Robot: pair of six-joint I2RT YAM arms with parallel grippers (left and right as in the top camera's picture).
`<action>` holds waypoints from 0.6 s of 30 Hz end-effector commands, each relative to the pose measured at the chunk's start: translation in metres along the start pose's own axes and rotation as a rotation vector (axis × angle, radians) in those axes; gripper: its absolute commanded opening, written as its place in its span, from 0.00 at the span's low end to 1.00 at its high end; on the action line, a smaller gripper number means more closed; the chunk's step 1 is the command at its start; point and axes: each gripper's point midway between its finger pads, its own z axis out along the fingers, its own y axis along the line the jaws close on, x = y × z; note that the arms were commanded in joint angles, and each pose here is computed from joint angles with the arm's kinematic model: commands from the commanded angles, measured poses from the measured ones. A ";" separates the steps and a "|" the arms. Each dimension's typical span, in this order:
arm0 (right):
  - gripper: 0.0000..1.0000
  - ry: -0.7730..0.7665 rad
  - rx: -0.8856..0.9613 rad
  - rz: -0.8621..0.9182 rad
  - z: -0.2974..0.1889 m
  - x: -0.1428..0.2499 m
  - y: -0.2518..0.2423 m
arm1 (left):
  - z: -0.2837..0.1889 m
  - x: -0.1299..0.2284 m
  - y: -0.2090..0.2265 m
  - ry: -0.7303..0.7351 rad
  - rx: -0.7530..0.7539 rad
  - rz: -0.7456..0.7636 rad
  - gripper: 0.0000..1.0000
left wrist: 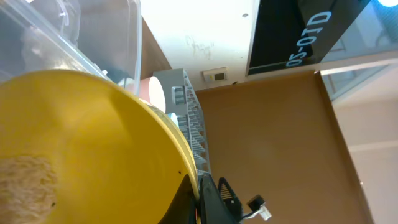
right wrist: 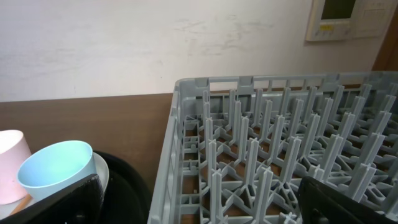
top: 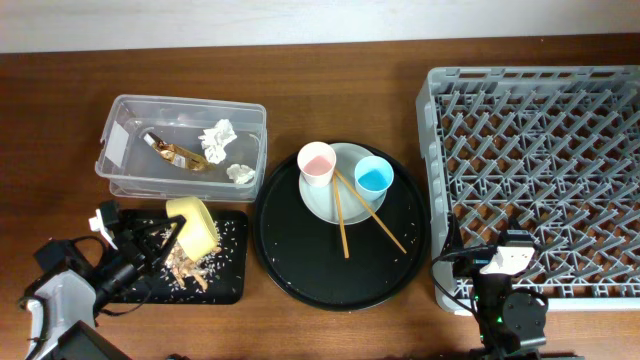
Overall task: Sort waste into correct bins and load items into the dishwasher rack
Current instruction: 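Tilt the yellow bowl to pour noodles onto the black tray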
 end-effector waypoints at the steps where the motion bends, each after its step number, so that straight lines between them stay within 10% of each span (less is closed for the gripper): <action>1: 0.98 0.007 0.007 0.003 0.000 0.003 -0.001 | -0.001 0.000 -0.005 -0.014 0.040 -0.028 0.00; 18: 0.98 0.007 0.007 0.003 0.000 0.003 -0.001 | 0.000 0.006 -0.009 -0.010 0.054 -0.122 0.00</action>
